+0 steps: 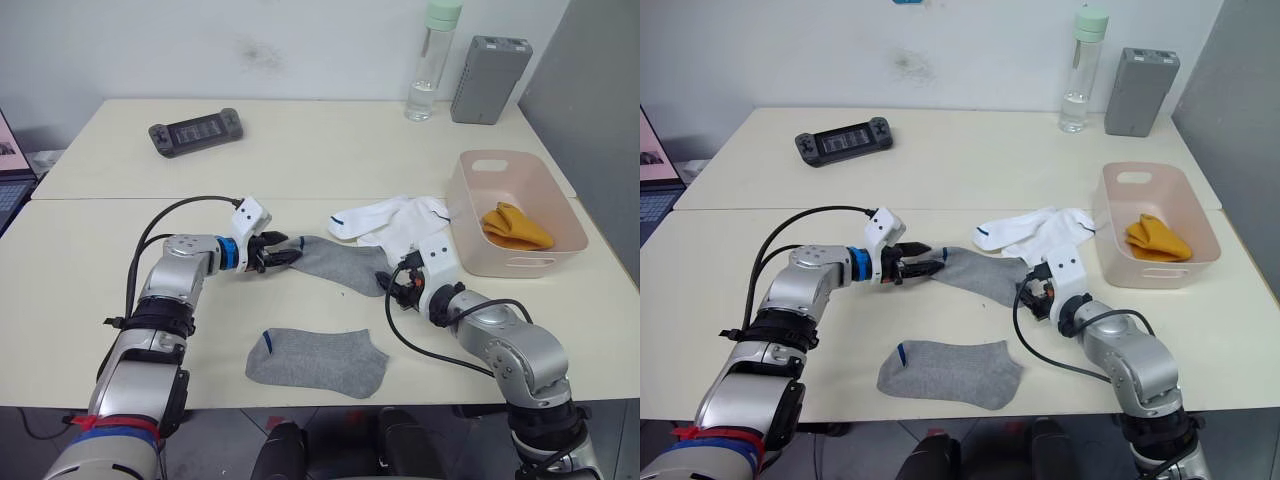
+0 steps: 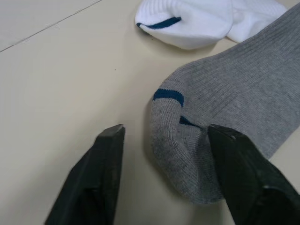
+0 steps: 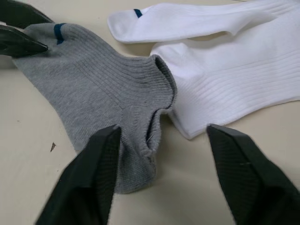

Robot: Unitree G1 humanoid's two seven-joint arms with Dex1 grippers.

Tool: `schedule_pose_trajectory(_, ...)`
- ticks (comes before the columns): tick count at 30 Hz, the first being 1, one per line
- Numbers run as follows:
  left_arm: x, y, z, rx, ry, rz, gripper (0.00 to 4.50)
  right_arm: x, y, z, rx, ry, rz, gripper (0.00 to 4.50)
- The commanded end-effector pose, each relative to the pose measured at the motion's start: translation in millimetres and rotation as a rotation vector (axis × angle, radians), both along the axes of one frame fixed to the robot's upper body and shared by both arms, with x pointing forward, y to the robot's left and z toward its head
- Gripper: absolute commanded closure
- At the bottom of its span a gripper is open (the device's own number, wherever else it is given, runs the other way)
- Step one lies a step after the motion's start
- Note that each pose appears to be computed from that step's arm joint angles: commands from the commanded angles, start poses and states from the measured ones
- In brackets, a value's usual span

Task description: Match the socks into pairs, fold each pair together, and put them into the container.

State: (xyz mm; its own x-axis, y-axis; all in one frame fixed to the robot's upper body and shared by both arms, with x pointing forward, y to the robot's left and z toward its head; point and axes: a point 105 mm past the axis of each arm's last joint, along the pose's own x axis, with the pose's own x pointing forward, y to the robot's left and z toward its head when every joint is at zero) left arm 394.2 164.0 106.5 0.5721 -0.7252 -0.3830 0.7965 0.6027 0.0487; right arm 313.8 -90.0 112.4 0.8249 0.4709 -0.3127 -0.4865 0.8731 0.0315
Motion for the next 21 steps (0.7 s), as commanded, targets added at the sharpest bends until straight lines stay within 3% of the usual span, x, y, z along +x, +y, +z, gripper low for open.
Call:
schedule_pose_trajectory(1,1.0,-6.3,13.6,-0.029,-0.033,-0.027,2.86,-0.7,4.2,10.8,0.011,-0.049,0.032,2.73)
schedule_pose_trajectory(6,-8.1,5.1,16.3,-0.026,-0.031,-0.030,4.40,-4.9,7.8,9.2,0.032,-0.025,0.060,4.49)
schedule_pose_trajectory(14,-52.5,29.4,26.7,-0.041,0.010,0.001,4.46,-19.2,11.1,22.2,0.189,0.093,0.113,4.50)
schedule_pose_trajectory(21,-72.4,22.2,0.0,-0.077,0.071,0.087,4.46,-21.9,15.3,7.0,0.149,0.189,0.137,4.50)
